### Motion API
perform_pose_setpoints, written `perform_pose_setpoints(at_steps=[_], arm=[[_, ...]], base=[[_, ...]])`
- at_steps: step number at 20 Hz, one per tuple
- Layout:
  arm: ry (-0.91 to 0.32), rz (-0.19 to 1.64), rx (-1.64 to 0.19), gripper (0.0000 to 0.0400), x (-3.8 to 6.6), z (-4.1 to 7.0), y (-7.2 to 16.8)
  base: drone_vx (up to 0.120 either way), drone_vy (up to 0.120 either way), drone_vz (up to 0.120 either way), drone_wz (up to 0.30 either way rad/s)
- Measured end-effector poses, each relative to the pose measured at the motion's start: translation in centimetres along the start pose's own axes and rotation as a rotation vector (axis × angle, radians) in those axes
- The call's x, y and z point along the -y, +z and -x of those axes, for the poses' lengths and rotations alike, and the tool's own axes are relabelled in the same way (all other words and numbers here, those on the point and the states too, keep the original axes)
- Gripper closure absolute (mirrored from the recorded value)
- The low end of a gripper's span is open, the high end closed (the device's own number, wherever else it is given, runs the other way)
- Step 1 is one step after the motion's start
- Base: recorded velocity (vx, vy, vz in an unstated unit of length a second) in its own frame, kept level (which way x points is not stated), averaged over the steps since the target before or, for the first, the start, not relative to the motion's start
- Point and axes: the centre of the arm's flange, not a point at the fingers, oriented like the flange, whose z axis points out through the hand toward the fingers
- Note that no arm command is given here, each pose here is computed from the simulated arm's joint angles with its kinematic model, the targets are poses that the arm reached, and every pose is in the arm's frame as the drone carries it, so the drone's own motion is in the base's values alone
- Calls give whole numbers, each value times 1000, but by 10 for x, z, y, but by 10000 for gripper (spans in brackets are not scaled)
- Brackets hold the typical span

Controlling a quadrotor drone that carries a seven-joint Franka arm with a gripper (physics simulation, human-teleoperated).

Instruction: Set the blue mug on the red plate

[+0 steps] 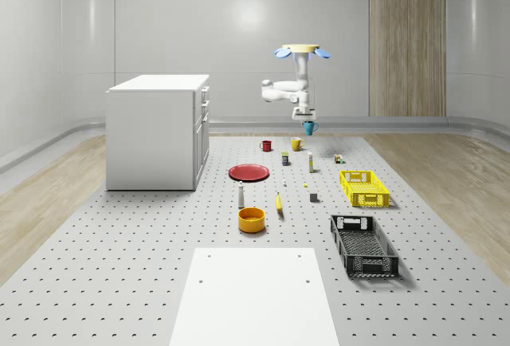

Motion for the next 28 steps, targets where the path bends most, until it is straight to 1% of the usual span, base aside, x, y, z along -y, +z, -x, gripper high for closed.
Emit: perform_pose_setpoints(at_steps=[28], arm=[[0,0,0,300,0,0,0]], base=[[120,-120,0,0]])
